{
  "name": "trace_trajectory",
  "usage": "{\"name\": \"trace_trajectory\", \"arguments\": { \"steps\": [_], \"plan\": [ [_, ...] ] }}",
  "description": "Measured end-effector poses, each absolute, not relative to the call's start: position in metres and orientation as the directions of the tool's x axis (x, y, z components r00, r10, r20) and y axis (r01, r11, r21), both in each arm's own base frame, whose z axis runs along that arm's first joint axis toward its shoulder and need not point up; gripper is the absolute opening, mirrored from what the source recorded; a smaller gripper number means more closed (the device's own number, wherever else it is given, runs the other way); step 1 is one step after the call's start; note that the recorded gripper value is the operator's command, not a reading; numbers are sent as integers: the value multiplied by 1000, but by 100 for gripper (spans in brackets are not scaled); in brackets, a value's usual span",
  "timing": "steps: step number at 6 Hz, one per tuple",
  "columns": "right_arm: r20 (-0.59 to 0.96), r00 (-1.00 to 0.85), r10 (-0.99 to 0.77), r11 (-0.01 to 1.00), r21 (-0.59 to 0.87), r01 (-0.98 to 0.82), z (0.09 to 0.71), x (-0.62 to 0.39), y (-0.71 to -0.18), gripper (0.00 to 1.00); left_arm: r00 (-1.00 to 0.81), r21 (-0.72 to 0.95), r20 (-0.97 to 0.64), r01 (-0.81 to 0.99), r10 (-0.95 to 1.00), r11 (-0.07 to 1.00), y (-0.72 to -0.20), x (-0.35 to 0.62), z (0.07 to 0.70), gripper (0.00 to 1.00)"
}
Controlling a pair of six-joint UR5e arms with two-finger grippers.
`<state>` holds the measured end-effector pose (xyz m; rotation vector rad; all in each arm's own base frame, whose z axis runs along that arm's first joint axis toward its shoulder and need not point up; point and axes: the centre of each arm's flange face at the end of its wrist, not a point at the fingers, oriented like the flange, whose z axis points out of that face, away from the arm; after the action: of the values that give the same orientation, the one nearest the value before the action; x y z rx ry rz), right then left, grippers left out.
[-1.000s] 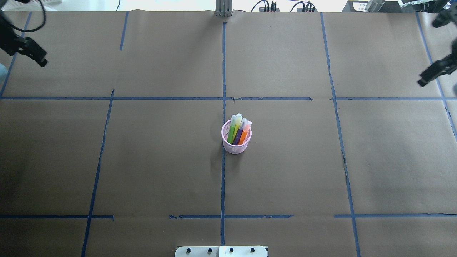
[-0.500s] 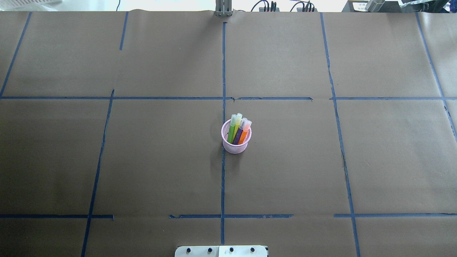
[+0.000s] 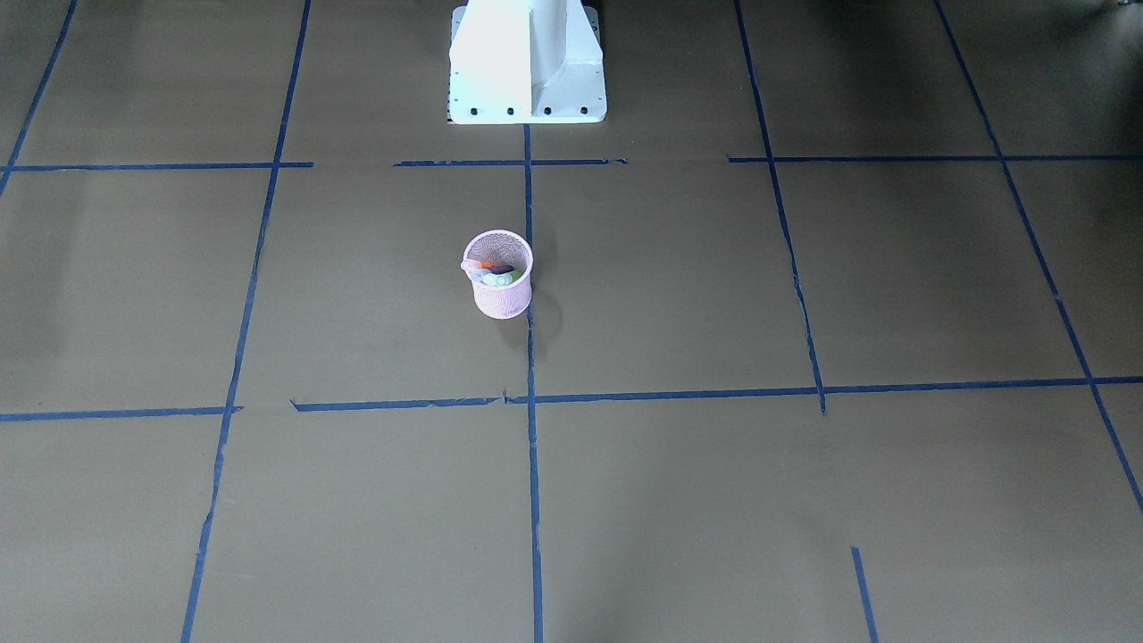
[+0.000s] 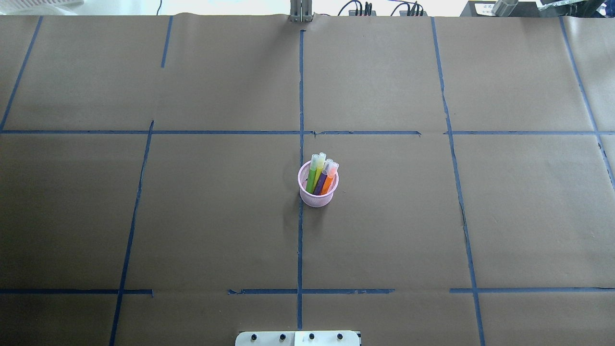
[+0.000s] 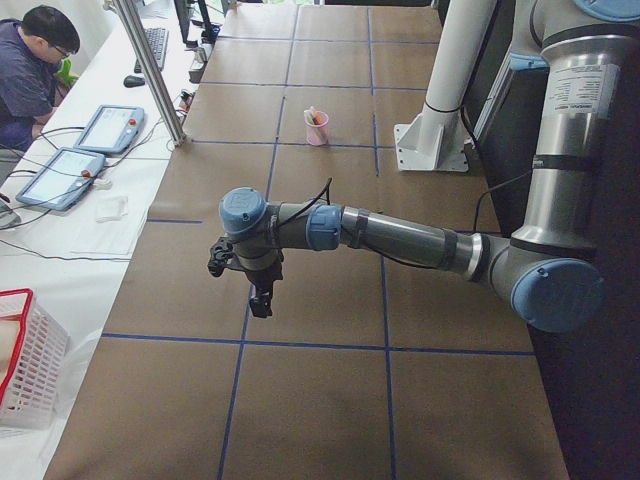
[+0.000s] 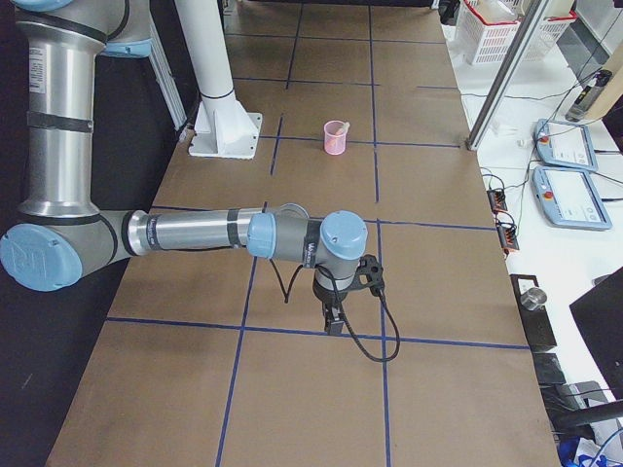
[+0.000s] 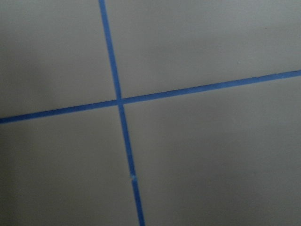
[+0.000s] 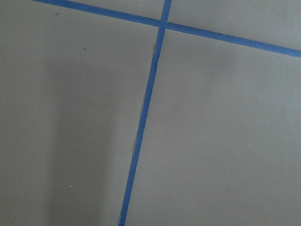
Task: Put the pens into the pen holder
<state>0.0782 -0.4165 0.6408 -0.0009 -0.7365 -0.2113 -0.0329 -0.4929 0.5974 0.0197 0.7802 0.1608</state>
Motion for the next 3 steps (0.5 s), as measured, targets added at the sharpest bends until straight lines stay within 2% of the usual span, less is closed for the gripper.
{"name": "trace_trajectory", "arguments": {
  "steps": [1, 3],
  "plan": [
    [668, 721, -186, 980, 68, 189, 643, 78, -415, 100, 698, 78, -699, -143, 156, 987, -477, -35, 615, 100],
    [669, 721, -180, 980, 60, 189, 646, 78, -411, 100, 704, 115, -686, -143, 183, 983, -468, -37, 602, 100]
  ]
}}
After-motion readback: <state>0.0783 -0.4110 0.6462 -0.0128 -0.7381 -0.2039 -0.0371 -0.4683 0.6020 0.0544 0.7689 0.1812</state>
